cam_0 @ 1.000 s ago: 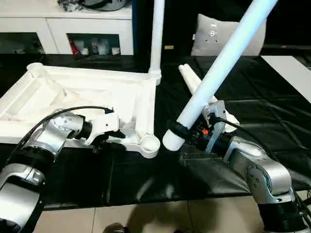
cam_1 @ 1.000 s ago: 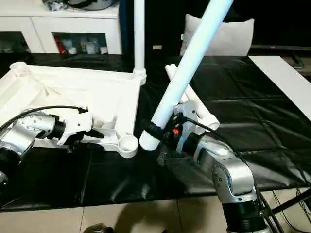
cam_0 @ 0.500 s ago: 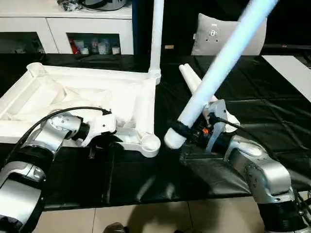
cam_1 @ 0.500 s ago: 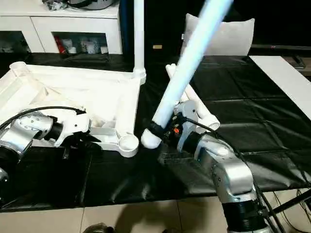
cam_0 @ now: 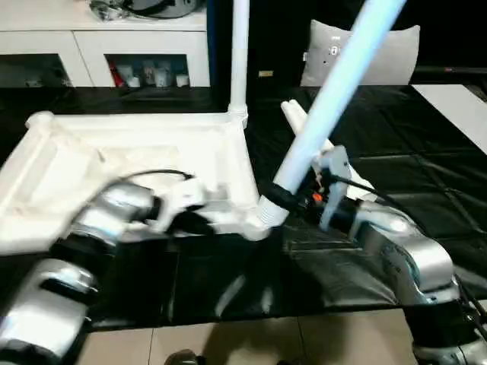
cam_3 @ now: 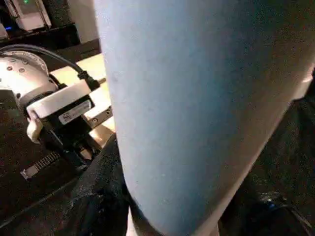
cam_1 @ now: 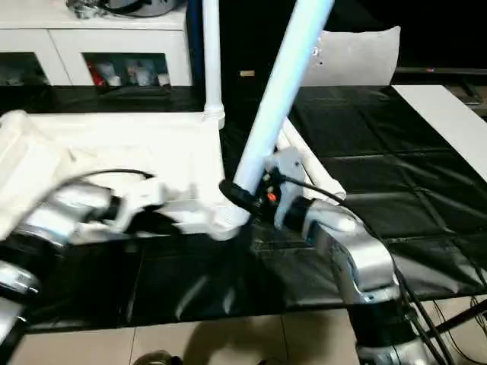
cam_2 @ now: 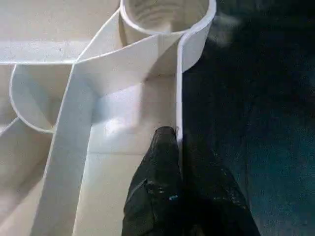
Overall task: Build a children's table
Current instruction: Insert table leg to table base
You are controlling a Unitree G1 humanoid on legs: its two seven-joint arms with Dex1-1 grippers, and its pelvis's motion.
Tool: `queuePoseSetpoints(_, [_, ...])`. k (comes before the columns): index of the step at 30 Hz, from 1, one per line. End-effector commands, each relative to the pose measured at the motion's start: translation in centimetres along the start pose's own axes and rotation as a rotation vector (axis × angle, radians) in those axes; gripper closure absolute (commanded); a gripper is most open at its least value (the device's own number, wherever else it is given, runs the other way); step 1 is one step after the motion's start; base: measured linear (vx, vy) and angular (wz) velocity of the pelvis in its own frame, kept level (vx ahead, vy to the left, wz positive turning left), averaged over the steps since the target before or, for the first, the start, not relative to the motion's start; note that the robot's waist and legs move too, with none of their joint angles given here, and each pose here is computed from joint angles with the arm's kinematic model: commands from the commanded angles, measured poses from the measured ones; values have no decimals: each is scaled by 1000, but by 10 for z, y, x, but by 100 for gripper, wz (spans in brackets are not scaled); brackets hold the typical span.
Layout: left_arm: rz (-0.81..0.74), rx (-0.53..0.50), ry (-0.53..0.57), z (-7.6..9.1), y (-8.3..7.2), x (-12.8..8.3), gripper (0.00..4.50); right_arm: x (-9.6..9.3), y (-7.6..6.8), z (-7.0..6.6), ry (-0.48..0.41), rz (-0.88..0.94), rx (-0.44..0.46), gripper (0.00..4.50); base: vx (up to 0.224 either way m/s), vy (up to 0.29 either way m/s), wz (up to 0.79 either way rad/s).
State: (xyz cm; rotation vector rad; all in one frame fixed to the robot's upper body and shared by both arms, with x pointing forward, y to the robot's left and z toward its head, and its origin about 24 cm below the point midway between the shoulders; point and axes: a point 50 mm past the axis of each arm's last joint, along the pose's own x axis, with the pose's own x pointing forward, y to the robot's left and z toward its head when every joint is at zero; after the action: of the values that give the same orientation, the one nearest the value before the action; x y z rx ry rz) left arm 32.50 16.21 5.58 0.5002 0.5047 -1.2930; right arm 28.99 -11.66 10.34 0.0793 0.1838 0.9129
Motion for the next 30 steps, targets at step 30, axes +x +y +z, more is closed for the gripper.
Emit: queuePoseSetpoints(30, [15, 15, -139, 16, -21, 12, 353, 9, -11, -16, 109, 29, -21, 261, 0, 0, 0])
